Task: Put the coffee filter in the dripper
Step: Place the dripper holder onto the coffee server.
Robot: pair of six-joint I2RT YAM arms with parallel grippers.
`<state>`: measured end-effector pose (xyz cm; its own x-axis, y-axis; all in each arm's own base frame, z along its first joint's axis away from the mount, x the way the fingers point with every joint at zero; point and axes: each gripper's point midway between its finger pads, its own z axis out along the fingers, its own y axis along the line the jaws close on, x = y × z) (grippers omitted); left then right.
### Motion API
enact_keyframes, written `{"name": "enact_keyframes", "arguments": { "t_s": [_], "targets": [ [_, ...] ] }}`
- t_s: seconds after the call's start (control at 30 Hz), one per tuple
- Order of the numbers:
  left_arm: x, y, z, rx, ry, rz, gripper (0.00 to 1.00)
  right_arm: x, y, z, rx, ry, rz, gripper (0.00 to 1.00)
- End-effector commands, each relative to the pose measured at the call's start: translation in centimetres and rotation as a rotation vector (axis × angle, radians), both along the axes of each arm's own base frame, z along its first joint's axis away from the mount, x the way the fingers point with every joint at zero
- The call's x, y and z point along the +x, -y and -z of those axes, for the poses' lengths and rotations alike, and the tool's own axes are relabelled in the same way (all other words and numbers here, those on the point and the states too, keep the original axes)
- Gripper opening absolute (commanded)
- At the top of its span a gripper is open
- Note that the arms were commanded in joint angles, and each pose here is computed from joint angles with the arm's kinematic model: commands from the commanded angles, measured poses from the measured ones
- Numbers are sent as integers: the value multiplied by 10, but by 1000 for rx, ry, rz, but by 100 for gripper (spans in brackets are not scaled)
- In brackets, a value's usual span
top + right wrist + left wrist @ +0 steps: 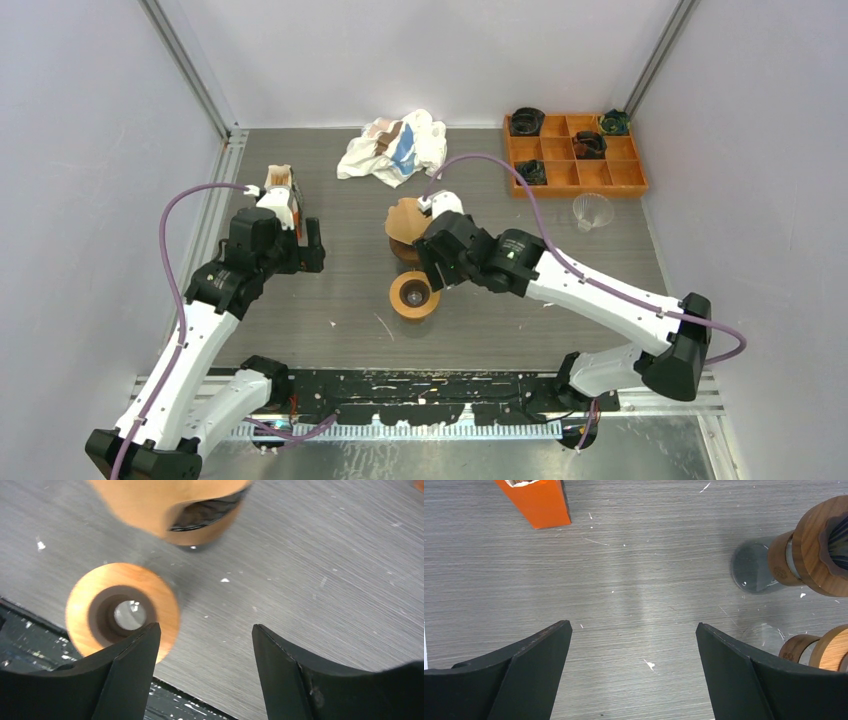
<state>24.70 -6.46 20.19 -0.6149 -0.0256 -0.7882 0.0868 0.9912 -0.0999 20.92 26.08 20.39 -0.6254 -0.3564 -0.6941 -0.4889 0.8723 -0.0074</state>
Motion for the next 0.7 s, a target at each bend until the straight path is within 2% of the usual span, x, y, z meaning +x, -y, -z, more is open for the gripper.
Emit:
{"name": "enact_keyframes", "arguments": {
  "t_s": [0.0,0.37,0.67],
  "targets": [
    [7,5,-16,-29,71,23,99,26,38,-33,32,93,145,74],
    [5,12,-19,-59,79,51,99,94,149,-36,33,188,519,80],
    [2,13,-26,-74,100,55,99,139,233,-28,133,259,819,80]
  ]
}}
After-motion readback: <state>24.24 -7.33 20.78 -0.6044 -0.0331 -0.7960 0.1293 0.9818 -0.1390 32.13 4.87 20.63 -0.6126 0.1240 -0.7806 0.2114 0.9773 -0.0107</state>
